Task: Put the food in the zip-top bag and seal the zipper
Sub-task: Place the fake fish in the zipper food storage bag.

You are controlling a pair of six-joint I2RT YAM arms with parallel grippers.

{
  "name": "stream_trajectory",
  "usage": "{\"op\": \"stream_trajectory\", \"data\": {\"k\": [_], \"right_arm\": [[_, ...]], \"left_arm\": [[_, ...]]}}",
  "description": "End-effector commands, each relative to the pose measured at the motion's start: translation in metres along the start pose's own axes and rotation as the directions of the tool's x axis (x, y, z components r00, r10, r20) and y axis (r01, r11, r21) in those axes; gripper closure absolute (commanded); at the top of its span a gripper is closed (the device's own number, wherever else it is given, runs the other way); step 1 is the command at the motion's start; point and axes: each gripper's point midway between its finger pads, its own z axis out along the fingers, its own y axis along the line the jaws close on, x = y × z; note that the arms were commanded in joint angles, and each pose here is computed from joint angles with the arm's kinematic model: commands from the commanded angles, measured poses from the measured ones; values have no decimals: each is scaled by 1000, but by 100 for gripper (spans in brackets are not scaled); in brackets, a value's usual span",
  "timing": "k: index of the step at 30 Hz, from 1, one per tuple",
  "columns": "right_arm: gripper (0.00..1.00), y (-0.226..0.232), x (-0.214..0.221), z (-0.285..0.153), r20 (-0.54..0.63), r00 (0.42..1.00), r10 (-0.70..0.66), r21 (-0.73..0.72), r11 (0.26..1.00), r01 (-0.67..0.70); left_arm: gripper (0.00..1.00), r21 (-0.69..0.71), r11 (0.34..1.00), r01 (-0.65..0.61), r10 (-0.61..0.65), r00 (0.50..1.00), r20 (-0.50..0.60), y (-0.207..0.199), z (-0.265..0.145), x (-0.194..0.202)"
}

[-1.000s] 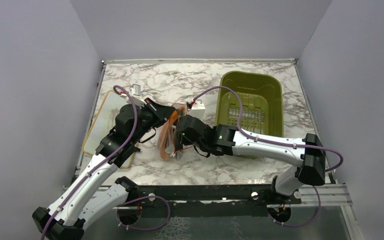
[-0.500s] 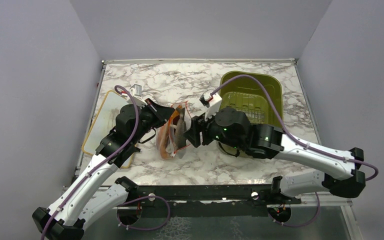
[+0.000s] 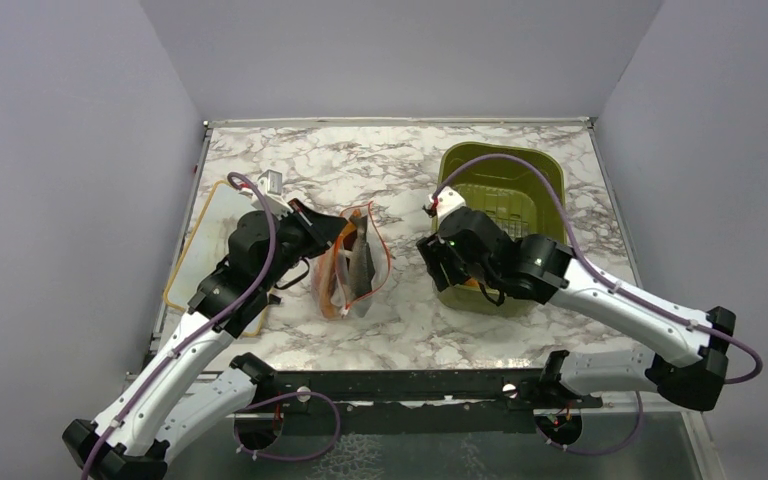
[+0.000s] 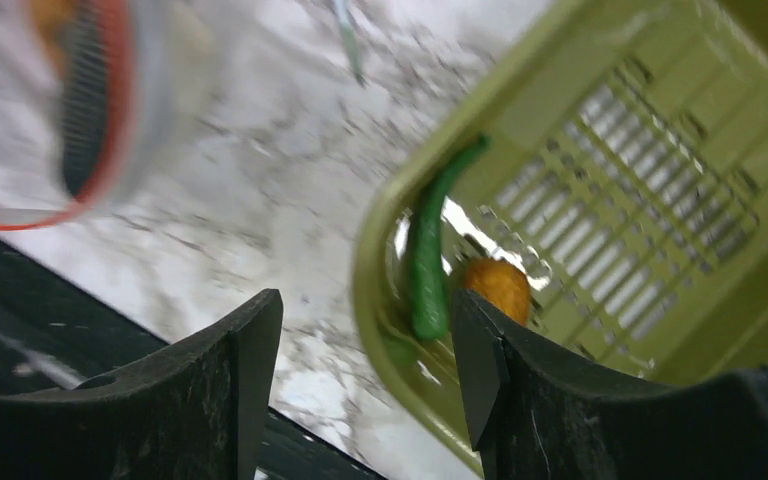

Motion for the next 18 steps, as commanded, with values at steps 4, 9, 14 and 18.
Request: {"op": "stream_trajectory", "data": {"k": [4,9,14,18], "right_arm": [[37,-24,48,36,-157,986,-46,20,999,50],[41,-18,64,62,-218,973,-80,-52,996,70],[56,-25,73,80,-235,972,-29,-52,998,18],[67,-26,68,95,-232,972,23,-29,999,-31]], "left_arm": [[100,2,1000,-7,7,999,38,1,-7,-6],[100,-17,1000,-4,4,999,36,8,-8,-3],[100,-42,999,-1,3,999,39,16,-6,0],[100,-67,998,10,-9,1000,25,20,-1,3]]}}
